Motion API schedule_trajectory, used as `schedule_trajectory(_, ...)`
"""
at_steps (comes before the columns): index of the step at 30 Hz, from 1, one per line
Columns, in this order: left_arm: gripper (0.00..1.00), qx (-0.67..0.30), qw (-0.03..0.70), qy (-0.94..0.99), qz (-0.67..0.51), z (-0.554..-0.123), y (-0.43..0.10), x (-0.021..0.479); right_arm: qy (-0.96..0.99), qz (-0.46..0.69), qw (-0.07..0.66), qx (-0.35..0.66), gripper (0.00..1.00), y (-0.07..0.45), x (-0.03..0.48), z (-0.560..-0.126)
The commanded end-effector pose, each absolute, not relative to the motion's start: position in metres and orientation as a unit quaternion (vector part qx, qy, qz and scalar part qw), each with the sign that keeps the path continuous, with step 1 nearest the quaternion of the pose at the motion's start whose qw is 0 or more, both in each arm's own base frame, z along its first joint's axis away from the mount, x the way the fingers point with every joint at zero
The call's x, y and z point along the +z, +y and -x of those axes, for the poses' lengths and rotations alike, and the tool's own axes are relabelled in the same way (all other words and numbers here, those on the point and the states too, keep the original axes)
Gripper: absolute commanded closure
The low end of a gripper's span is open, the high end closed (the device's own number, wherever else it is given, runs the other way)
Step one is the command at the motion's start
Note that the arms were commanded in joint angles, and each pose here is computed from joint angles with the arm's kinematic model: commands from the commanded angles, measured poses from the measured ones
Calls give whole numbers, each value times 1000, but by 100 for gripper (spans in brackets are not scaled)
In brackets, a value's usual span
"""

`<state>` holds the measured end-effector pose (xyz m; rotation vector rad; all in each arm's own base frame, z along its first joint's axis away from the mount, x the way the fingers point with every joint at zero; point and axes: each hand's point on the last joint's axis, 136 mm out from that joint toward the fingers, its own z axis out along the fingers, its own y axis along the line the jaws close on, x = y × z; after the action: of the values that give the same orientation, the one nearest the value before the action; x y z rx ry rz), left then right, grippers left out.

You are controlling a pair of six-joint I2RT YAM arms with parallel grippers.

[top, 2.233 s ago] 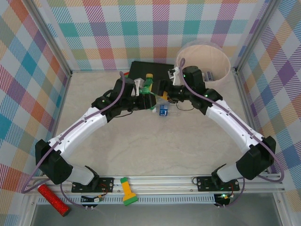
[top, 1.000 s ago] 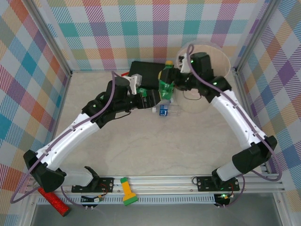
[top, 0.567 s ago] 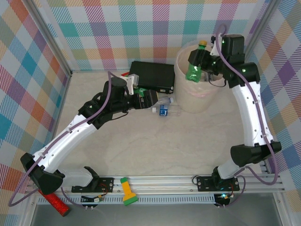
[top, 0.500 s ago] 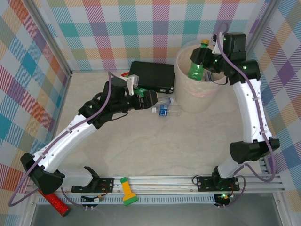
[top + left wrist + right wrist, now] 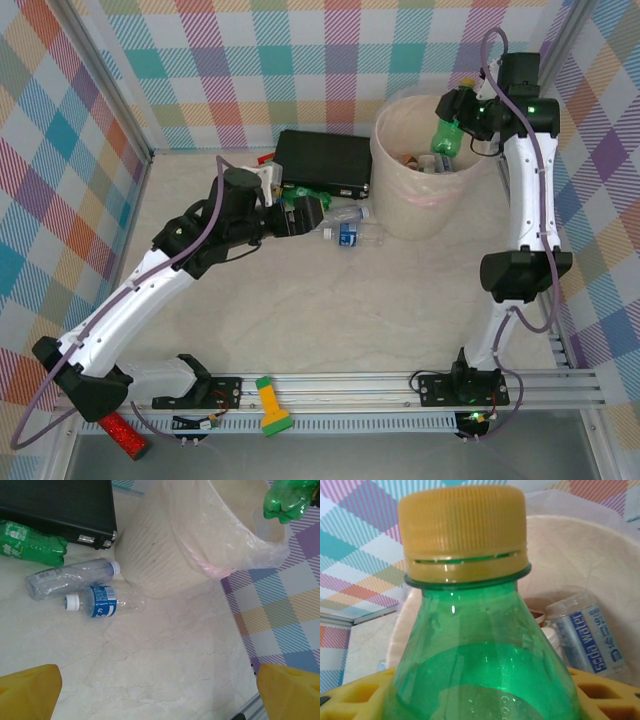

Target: Put the plastic bottles in the bin

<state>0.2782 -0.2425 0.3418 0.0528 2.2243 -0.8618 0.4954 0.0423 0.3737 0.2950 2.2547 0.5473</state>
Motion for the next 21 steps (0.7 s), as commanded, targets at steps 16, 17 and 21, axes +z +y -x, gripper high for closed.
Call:
schedule_trajectory(16, 0, -327, 376, 867, -19, -281, -236, 345, 901, -103, 377, 187, 1, 35, 373, -478)
schedule_trajectory(17, 1, -326, 375, 868, -19, -282, -237, 343, 899, -101, 381, 191, 1, 37, 378, -476)
schedule_trajectory(21, 0, -323, 370, 871, -21, -284, -239, 338, 891, -97, 394, 202, 1, 40, 395, -466)
